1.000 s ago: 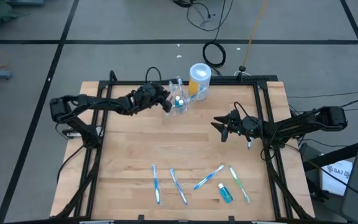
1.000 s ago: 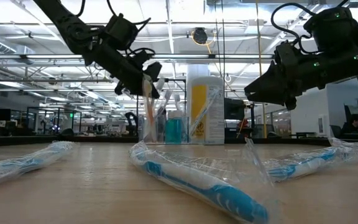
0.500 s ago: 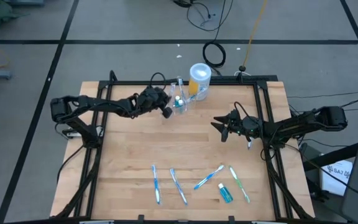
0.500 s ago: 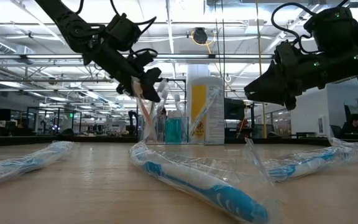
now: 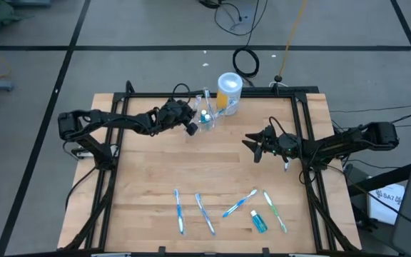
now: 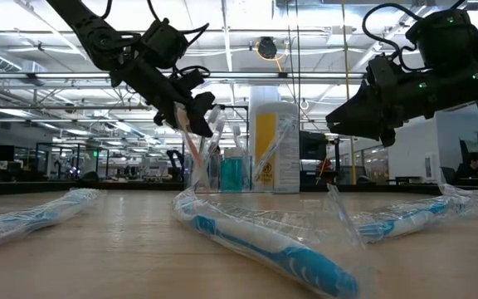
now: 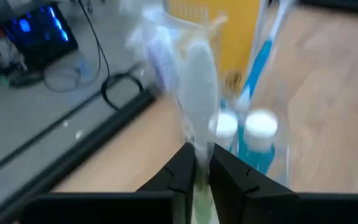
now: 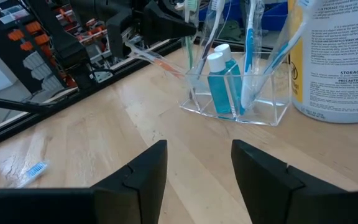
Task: Pick & Place toothbrushing station
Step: Put the left green toothbrush into the left section of the transparent organizer, then put the blue mouthwash into the middle section of the transparent organizer
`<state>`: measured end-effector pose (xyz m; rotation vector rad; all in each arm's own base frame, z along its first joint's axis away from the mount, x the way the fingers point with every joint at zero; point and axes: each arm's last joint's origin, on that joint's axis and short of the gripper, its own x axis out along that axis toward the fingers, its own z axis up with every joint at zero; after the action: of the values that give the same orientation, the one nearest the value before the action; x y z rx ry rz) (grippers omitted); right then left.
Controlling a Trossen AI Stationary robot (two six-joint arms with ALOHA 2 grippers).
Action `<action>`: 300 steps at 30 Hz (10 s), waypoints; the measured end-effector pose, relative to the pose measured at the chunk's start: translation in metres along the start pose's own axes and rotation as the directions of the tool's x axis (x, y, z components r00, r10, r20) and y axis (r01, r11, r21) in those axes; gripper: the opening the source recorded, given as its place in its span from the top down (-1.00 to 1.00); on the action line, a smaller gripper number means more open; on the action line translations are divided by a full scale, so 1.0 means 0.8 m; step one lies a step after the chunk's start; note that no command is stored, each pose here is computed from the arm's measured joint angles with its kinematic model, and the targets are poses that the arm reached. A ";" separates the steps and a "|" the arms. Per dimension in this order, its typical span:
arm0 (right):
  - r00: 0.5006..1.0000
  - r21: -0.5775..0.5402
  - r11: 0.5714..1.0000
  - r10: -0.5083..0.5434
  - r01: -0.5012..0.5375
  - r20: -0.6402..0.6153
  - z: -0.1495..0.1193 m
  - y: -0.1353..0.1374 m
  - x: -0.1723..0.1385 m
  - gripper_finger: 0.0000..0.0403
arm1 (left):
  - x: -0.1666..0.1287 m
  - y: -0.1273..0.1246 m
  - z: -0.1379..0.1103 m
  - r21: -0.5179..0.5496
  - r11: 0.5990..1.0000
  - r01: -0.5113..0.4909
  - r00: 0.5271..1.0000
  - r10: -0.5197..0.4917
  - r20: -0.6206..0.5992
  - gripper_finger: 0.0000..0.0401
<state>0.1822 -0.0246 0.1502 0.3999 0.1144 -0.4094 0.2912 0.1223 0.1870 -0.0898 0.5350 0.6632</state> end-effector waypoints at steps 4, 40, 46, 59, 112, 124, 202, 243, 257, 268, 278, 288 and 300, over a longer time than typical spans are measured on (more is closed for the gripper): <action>1.000 0.000 1.000 -0.001 0.001 0.000 0.000 0.000 0.000 0.15 | 0.000 0.000 -0.003 0.014 1.000 -0.004 1.000 0.004 -0.014 0.58; 0.993 -0.018 0.993 0.115 -0.115 0.008 0.013 0.023 0.006 -0.06 | -0.141 0.000 0.067 0.022 0.973 0.230 0.935 -0.227 0.271 0.06; 0.976 -0.065 0.984 0.151 -0.163 -0.159 0.051 0.078 0.026 0.02 | -0.140 0.001 0.067 0.047 0.974 0.220 0.937 -0.224 0.268 0.06; 0.833 -0.123 0.928 0.252 -0.353 -0.493 0.066 0.210 0.102 0.02 | -0.140 0.003 0.068 0.177 0.976 0.129 0.943 -0.176 0.283 0.06; 0.209 0.142 0.901 0.058 0.411 -0.976 -0.091 0.246 0.002 0.03 | -0.135 0.011 0.060 0.184 0.979 0.089 0.969 -0.128 0.212 0.06; 0.176 0.093 0.944 0.038 0.317 -0.984 -0.107 0.243 0.009 0.07 | -0.135 0.011 0.060 0.191 0.978 0.088 0.969 -0.129 0.212 0.06; 0.999 -0.613 0.790 -0.026 -0.008 -0.047 0.139 0.140 0.139 0.52 | -0.136 0.010 0.064 0.245 0.967 0.070 0.961 -0.131 0.242 0.06; 0.989 -0.499 0.854 -0.113 0.147 0.097 0.105 0.055 0.232 0.52 | -0.137 0.010 0.066 0.178 0.980 0.087 0.956 -0.133 0.263 0.06; 0.998 -0.431 0.902 0.030 -0.006 0.049 0.122 0.012 0.240 0.52 | -0.137 0.011 0.067 0.244 0.968 0.062 0.955 -0.129 0.266 0.06; 1.000 -0.424 0.905 -0.016 0.007 -0.018 0.119 -0.008 0.240 0.52 | -0.141 0.011 0.080 0.278 0.960 0.017 0.919 -0.125 0.374 0.06; 0.997 -0.420 0.906 0.018 -0.048 -0.075 0.106 -0.011 0.246 0.52 | -0.141 0.018 0.085 0.132 0.991 -0.002 0.912 -0.052 0.407 0.06; 0.996 -0.414 0.910 -0.004 -0.033 -0.087 0.079 -0.029 0.262 0.52 | -0.135 0.033 0.083 0.097 0.995 -0.031 0.926 -0.008 0.377 0.06; 0.996 -0.386 0.923 -0.024 -0.010 -0.084 0.080 -0.040 0.264 0.23 | -0.134 0.033 0.080 0.105 0.994 -0.031 0.935 -0.008 0.356 0.06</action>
<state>0.3634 -0.1536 0.1577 0.0268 0.2768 -0.3658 0.2327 0.0987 0.2980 0.1353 0.2203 0.6425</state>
